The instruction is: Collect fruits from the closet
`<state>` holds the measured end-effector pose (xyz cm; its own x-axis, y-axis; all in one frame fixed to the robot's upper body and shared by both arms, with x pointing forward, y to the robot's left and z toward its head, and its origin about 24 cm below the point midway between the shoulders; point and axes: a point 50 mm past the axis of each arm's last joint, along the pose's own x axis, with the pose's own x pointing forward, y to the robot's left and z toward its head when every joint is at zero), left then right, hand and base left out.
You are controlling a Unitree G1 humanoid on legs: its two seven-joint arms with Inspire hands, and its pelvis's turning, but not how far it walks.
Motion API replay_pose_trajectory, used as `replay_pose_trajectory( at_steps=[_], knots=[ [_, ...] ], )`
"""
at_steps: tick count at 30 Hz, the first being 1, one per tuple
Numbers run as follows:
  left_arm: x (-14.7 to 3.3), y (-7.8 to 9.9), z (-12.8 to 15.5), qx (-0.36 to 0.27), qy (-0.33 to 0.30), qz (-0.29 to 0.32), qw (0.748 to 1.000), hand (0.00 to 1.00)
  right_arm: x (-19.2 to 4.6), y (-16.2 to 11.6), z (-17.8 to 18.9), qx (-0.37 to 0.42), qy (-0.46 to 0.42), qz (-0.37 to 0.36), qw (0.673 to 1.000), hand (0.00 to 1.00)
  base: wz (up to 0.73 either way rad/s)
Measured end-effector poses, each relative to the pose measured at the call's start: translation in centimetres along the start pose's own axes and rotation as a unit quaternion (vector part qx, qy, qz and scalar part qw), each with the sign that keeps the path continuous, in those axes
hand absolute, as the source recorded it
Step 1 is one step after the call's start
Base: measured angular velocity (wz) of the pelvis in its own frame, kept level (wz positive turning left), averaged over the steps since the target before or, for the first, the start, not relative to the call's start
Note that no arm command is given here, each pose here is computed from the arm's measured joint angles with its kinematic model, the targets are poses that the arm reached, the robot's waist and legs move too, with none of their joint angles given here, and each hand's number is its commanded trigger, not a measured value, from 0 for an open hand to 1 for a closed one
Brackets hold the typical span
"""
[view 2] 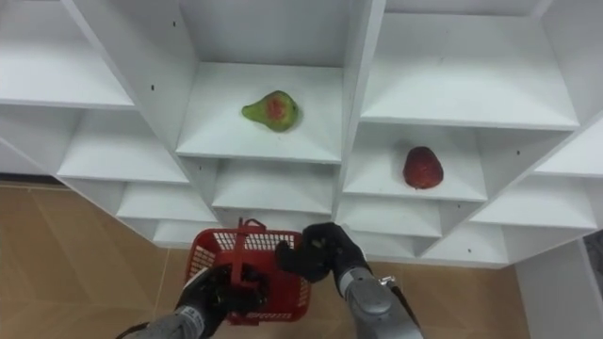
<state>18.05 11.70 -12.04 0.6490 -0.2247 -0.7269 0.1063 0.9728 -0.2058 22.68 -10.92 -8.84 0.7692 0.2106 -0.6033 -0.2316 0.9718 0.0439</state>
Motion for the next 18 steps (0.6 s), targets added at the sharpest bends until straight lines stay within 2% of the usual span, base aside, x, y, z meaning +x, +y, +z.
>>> replay_pose_trajectory(
  at_steps=[18],
  knots=[
    [0.18, -0.67, -0.52, 0.009, 0.016, -0.027, 0.999, 1.0, 0.32, 0.91, 0.04, 0.062, 0.006, 0.033, 0.998, 1.0, 0.0]
  ],
)
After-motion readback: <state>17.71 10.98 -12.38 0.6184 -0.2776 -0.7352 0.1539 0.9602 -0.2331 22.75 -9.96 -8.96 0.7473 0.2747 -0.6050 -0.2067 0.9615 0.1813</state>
